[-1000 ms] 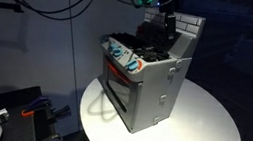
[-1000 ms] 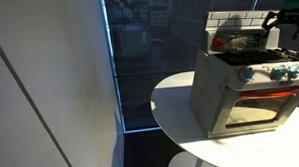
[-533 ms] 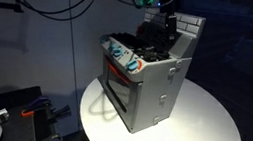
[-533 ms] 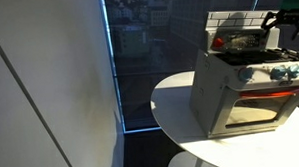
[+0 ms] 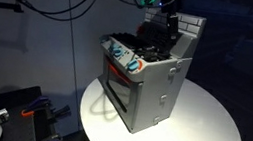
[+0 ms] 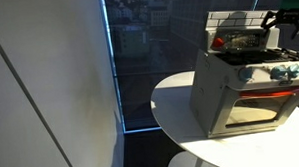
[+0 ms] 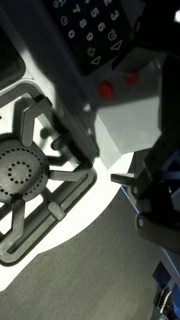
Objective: Press the top button on the right.
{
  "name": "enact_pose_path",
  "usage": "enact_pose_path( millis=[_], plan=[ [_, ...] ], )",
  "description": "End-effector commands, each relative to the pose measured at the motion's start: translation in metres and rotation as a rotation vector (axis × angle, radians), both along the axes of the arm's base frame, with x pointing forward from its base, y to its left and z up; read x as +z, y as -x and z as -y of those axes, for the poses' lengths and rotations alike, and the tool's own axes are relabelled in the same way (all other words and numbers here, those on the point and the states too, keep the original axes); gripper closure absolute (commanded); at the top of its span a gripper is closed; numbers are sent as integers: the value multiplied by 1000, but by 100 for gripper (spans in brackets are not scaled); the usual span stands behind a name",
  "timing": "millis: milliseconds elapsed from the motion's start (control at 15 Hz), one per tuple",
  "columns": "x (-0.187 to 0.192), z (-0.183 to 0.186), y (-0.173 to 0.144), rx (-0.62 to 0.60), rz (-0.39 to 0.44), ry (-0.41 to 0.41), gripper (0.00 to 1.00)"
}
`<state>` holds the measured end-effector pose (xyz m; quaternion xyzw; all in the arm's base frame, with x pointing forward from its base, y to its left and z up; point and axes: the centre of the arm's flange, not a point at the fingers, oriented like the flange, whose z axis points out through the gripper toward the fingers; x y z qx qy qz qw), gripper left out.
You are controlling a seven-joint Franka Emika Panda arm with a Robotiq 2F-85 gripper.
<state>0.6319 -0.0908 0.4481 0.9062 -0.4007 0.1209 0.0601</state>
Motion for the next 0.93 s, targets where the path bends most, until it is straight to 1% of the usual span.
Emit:
enact_pose_path(
  millis=[0, 200, 467, 733, 867],
  plan=[
    [4, 11, -16, -27, 9, 14, 0],
    [3, 11, -14, -25, 3, 11, 0],
    [5, 3, 1, 4, -49, -5, 0],
    [9, -1, 23, 43, -129, -19, 0],
    [15, -3, 34, 74, -153, -28, 0]
  ],
)
